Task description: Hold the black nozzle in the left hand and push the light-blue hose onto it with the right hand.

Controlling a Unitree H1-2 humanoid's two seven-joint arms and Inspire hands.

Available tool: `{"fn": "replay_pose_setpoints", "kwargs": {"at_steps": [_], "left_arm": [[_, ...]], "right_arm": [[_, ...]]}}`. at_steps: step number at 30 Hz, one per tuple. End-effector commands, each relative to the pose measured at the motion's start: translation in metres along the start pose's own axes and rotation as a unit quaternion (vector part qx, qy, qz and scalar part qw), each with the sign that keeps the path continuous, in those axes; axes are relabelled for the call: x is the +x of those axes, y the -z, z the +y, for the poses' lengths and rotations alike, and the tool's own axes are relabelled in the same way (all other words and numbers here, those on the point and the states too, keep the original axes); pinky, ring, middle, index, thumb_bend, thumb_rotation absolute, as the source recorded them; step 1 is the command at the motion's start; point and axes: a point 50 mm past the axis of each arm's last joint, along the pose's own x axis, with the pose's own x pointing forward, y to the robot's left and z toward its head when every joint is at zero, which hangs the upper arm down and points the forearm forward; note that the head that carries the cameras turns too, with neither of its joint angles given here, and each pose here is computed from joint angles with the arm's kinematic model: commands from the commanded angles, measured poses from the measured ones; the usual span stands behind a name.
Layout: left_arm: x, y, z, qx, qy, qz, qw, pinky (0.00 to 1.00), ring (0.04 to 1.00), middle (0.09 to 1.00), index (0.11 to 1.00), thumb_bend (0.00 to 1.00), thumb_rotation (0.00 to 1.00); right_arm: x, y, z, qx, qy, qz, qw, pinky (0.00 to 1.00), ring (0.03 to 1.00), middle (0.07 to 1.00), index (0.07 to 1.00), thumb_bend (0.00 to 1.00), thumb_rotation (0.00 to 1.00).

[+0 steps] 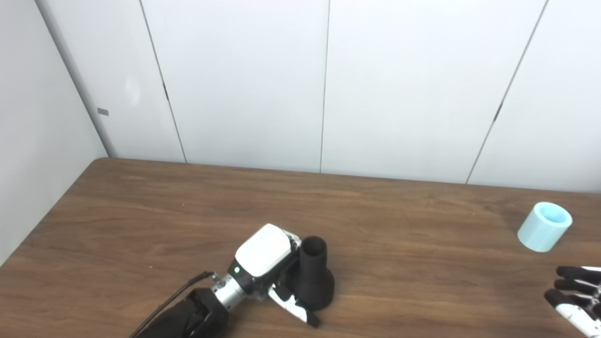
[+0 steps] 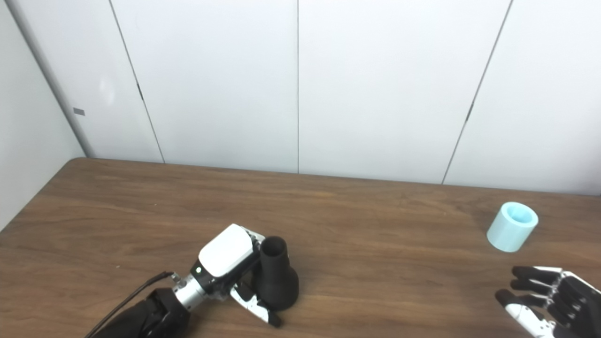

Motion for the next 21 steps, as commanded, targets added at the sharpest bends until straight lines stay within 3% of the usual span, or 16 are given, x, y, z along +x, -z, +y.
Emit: {"fn": "replay_pose_setpoints", "kwargs": {"at_steps": [1,11,14,16,18,21], "left_arm": [[-0.041,-0.063,-0.081,-0.099,0.054,0.008,0.994,0.31,0.414,0.472,0.509,0.52,0.0],[-0.034,-0.094,-0.095,-0.119,0.053,-0.048,0.99,0.34,0.462,0.467,0.52,0.52,0.0],[-0.037,-0.095,-0.095,-0.126,0.056,-0.051,0.989,0.34,0.457,0.466,0.522,0.52,0.0],[-0.039,-0.094,-0.096,-0.13,0.057,-0.051,0.989,0.34,0.456,0.465,0.521,0.52,0.0],[-0.043,-0.094,-0.096,-0.136,0.061,-0.052,0.987,0.34,0.456,0.467,0.518,0.52,0.0],[-0.047,-0.095,-0.095,-0.139,0.068,-0.057,0.986,0.34,0.46,0.47,0.516,0.52,0.0]], "right_arm": [[0.001,-0.023,-0.007,-0.011,0.022,-0.05,0.998,0.49,0.585,0.614,0.491,0.49,0.15],[0.027,-0.054,-0.015,-0.061,0.126,-0.084,0.987,0.4,0.51,0.566,0.489,0.49,0.15],[0.041,-0.057,-0.014,-0.071,0.143,-0.091,0.983,0.43,0.577,0.61,0.491,0.5,0.15],[0.05,-0.056,-0.012,-0.069,0.139,-0.09,0.984,0.59,0.708,0.725,0.67,0.63,0.19],[0.061,-0.053,-0.011,-0.089,0.135,-0.086,0.983,0.73,0.813,0.815,0.781,0.72,0.25],[0.074,-0.047,-0.007,-0.119,0.136,-0.082,0.98,0.76,0.858,0.88,0.863,0.85,0.38]]}}
